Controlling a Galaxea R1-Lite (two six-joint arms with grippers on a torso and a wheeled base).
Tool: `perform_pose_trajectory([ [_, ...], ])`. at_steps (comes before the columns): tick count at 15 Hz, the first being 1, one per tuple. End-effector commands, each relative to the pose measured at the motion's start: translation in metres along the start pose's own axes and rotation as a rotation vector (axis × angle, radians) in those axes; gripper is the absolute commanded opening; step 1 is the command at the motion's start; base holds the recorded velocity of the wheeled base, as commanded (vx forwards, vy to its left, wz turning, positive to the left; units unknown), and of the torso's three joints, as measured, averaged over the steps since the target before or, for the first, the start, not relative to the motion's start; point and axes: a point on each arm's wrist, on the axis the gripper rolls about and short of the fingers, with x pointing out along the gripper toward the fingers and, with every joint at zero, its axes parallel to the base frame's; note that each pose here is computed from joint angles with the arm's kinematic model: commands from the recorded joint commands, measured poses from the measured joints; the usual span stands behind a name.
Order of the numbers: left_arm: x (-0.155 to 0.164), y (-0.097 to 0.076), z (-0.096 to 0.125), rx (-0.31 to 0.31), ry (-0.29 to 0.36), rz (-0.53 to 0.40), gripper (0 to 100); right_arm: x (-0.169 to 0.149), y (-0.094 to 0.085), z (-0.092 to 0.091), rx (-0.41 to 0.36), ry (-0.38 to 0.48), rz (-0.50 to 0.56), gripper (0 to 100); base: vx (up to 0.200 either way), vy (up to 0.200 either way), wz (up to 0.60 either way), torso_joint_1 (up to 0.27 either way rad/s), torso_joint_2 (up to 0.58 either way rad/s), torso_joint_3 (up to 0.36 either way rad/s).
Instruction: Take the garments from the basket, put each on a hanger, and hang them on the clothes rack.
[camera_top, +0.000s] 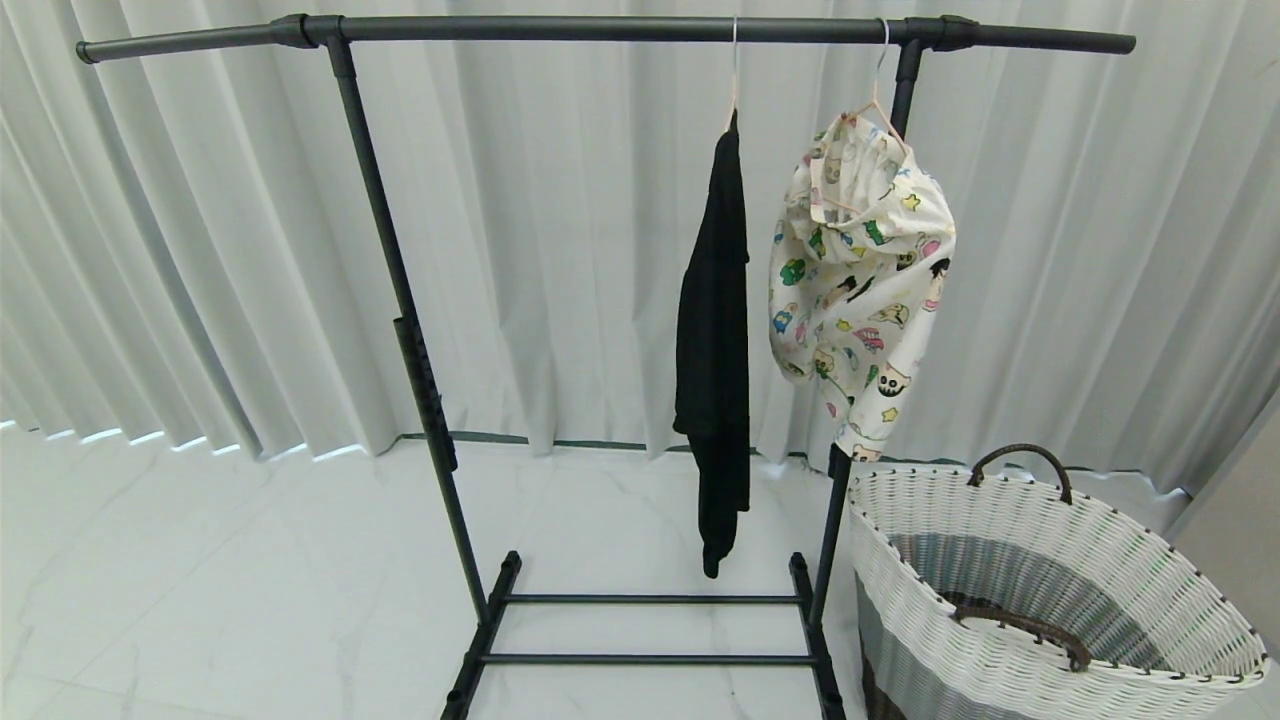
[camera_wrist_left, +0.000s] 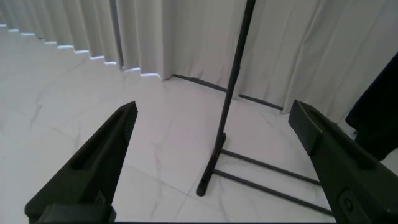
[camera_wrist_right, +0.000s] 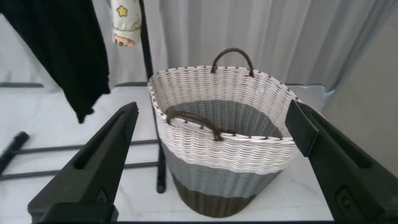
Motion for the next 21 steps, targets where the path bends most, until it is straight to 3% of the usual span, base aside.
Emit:
perform_pose_trajectory([
  [1,0.0003,-0.001,0.0,0.036,0.005,-0.037,100,-0.0004,0.0,-0.0001,0.026,-0.004,0.0,100,0.0,0.0,0.0,0.0,0.0,0.0],
  [2,0.0003,-0.0018,0.0003,0.111,0.0,-0.075,100,-0.0004,-0.0002,-0.0001,0.033,-0.005,-0.009,100,0.0,0.0,0.0,0.0,0.0,0.0],
  [4,0.0003,-0.0016,0.0003,0.106,0.001,-0.066,100,-0.0005,-0.0021,-0.0003,0.044,-0.009,-0.094,100,0.0,0.0,0.0,0.0,0.0,0.0],
  [6,0.0003,-0.0017,0.0002,0.099,0.002,-0.072,100,-0.0005,-0.0024,0.0005,0.059,-0.019,-0.11,100,0.0,0.0,0.0,0.0,0.0,0.0],
  [8,0.0003,-0.0017,0.0003,0.097,0.001,-0.071,100,-0.0006,-0.0027,0.0022,-0.079,-0.029,-0.129,100,0.0,0.0,0.0,0.0,0.0,0.0],
  [9,0.0003,-0.0016,0.0002,0.094,0.002,-0.069,100,-0.0006,-0.0027,0.0021,-0.092,-0.026,-0.127,100,0.0,0.0,0.0,0.0,0.0,0.0],
  [11,0.0004,-0.0018,-0.0012,0.035,0.02,-0.078,100,-0.0002,-0.0022,-0.0046,0.056,0.038,-0.087,100,0.0,0.0,0.0,0.0,0.0,0.0],
  [13,0.0002,-0.0017,-0.0038,0.01,0.044,-0.077,100,-0.0005,-0.0023,-0.0041,0.014,0.029,-0.093,100,0.0,0.0,0.0,0.0,0.0,0.0],
  [21,0.0002,-0.0017,-0.0036,0.007,0.042,-0.075,100,-0.0005,-0.0023,-0.0041,0.032,0.028,-0.094,100,0.0,0.0,0.0,0.0,0.0,0.0],
])
